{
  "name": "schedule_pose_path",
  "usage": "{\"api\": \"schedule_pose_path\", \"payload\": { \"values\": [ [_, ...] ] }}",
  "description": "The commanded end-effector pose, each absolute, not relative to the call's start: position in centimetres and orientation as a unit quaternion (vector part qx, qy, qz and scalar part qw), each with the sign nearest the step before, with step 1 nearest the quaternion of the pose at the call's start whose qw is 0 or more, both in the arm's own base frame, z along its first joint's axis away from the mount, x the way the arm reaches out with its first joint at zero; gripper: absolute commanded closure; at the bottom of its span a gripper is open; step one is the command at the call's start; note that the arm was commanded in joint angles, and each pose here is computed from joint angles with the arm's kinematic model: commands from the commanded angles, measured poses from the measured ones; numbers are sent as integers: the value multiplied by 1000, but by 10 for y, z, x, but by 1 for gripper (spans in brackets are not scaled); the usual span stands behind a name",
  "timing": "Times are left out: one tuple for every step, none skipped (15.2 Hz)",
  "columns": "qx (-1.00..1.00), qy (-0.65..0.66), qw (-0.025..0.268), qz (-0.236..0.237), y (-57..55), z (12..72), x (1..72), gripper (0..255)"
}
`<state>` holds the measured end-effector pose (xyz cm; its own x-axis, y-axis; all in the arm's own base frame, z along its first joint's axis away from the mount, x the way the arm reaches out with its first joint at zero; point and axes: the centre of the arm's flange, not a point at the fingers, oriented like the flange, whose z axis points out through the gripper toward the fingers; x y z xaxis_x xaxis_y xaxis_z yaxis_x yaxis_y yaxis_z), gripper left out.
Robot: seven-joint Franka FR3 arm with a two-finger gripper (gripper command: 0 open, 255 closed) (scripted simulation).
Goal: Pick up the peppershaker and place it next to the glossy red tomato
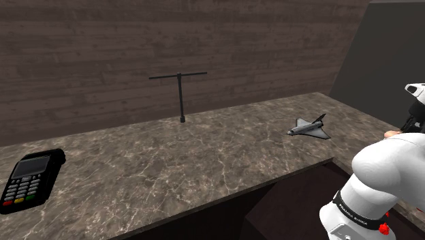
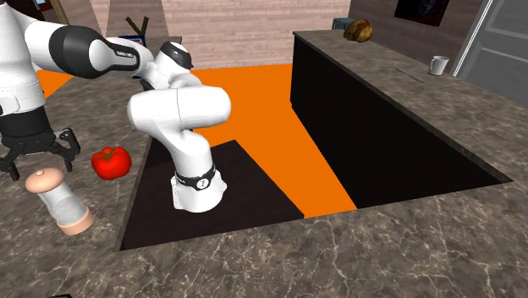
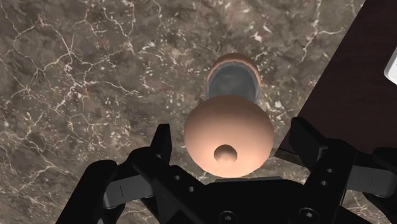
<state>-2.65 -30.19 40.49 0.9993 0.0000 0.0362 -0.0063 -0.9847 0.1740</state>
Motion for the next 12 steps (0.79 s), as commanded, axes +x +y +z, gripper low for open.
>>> {"api": "schedule_pose_path", "payload": {
  "values": [
    [996,-2,87,18,-302,405,-26,0],
    [996,-2,87,18,-300,418,-27,0],
    [996,-2,87,18,-297,431,-27,0],
    [996,-2,87,18,-295,444,-28,0],
    [996,-2,87,18,-293,454,-28,0],
    [996,-2,87,18,-293,454,-28,0],
    [996,-2,87,18,-293,454,-28,0],
    [996,-2,87,18,-293,454,-28,0],
    [996,-2,87,18,-293,454,-28,0],
    [996,-2,87,18,-293,454,-28,0],
    [996,-2,87,18,-293,454,-28,0],
    [996,-2,87,18,-293,454,-28,0]
  ]
}}
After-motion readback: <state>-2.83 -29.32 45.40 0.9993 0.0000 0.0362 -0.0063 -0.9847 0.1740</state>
